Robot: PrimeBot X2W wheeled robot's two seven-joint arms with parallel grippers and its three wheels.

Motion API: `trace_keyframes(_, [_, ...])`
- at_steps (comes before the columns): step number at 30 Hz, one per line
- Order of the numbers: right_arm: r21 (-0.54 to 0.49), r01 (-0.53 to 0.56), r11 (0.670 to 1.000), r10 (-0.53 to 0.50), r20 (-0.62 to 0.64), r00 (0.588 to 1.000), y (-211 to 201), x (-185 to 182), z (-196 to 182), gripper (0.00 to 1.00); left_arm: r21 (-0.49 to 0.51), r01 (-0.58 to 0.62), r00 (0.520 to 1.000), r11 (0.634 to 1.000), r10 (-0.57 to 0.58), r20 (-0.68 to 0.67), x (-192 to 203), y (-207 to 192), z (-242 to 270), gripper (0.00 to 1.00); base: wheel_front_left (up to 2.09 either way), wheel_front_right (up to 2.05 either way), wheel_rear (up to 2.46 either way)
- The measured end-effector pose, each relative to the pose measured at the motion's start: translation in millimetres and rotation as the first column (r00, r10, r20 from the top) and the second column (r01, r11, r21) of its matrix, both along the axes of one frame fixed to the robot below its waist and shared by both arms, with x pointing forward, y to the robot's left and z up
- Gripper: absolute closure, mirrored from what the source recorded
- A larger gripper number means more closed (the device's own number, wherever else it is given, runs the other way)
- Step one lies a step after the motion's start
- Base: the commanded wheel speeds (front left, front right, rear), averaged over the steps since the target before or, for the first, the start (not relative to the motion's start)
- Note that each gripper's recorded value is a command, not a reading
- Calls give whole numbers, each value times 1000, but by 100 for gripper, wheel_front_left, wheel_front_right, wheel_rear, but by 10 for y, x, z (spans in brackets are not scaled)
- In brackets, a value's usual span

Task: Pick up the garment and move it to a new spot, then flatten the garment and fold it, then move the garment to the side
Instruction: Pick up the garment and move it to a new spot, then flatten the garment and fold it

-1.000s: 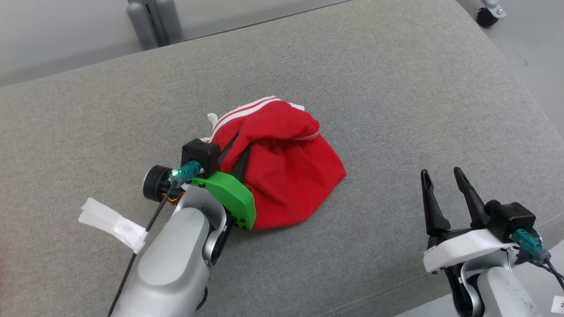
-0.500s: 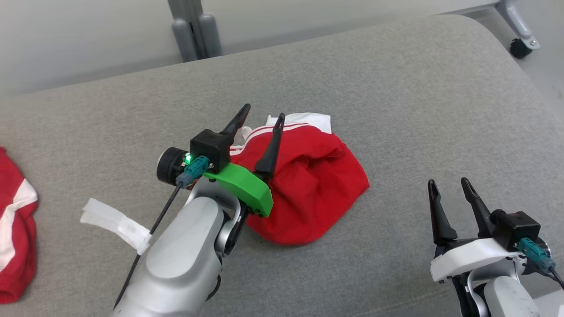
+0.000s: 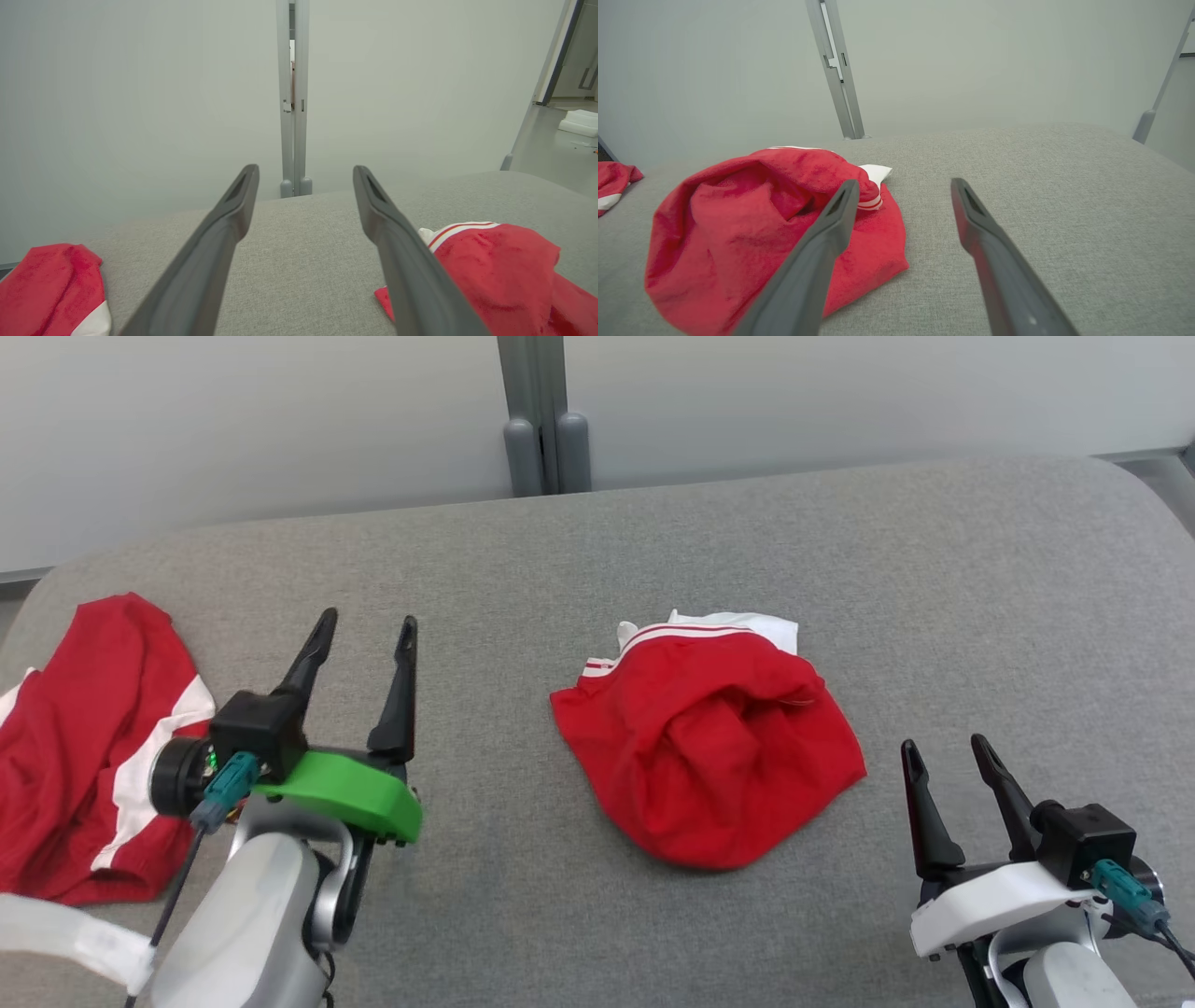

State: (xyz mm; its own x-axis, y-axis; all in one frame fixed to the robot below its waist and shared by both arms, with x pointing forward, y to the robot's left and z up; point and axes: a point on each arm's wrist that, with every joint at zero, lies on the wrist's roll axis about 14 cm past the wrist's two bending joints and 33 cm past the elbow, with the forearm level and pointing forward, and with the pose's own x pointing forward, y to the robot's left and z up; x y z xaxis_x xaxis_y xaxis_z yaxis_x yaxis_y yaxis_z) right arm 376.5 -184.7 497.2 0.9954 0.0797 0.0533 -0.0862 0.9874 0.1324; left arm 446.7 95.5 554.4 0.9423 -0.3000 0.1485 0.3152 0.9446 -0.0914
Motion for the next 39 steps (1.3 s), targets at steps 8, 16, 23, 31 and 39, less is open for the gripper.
trace_keyframes(8, [-4, -60, 998, 60, 20, 998, 196, -5, 76, 0, 19, -188, 982, 982, 187, 9, -411, 714, -64, 0, 0, 0, 0])
trace_keyframes(16, [-20, -84, 996, 85, 25, 996, 246, -15, 130, 0, -26, -280, 960, 960, 280, -3, -733, 971, -130, 0, 0, 0, 0])
trace_keyframes(23, [-23, -90, 996, 90, 27, 996, 258, -50, 159, 0, -29, -313, 950, 949, 312, -26, -901, 1063, -241, 0, 0, 0, 0])
trace_keyframes(31, [-25, -88, 996, 89, 29, 996, 246, -73, 186, 0, -33, -271, 962, 962, 269, -45, -985, 998, -330, 0, 0, 0, 0])
trace_keyframes(39, [-25, -82, 996, 82, 29, 996, 222, -88, 193, 0, -42, -243, 970, 969, 242, -41, -984, 961, -328, 0, 0, 0, 0])
